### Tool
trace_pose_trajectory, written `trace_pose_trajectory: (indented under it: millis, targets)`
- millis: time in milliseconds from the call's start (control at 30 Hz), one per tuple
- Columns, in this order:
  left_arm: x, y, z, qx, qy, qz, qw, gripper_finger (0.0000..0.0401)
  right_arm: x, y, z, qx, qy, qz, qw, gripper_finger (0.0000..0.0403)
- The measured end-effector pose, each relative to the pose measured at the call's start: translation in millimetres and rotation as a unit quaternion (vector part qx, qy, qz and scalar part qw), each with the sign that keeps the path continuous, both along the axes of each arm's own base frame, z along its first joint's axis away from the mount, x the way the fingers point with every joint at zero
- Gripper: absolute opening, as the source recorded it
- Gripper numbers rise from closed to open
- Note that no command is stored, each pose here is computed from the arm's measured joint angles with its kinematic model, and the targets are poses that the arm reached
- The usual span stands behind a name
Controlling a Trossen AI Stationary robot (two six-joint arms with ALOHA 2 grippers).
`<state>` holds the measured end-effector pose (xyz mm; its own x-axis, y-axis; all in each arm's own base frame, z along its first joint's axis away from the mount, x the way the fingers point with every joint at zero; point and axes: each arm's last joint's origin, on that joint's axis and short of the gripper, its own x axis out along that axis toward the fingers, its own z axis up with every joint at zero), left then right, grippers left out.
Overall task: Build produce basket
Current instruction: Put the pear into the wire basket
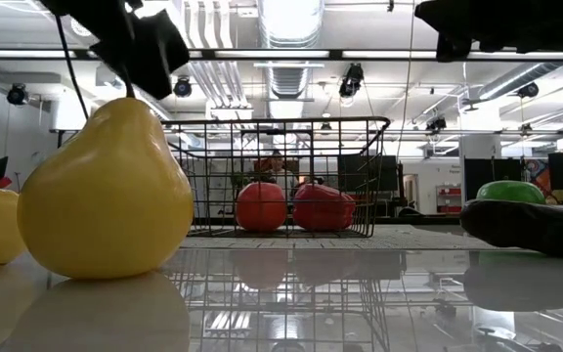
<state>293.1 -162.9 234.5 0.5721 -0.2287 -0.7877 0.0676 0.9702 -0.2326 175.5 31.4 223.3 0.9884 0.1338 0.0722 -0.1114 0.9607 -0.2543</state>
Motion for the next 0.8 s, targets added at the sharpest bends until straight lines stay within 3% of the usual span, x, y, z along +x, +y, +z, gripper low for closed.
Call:
trace_pose_trajectory:
  millis: [300,433,800]
  targets:
    - [1,-2,-19,0.005,0.033,-0.009,0.999,0.0201,1,0,-1,0.003,0.002,0.000,1.000,0.0009]
    - [2,-3,-21,-0.004,0.015,-0.010,1.000,0.0196,1,0,-1,0.003,0.002,0.000,1.000,0.0009]
    - [2,-3,-26,-0.004,0.009,-0.013,1.000,0.0118,1,0,-1,0.003,0.005,0.000,1.000,0.0009]
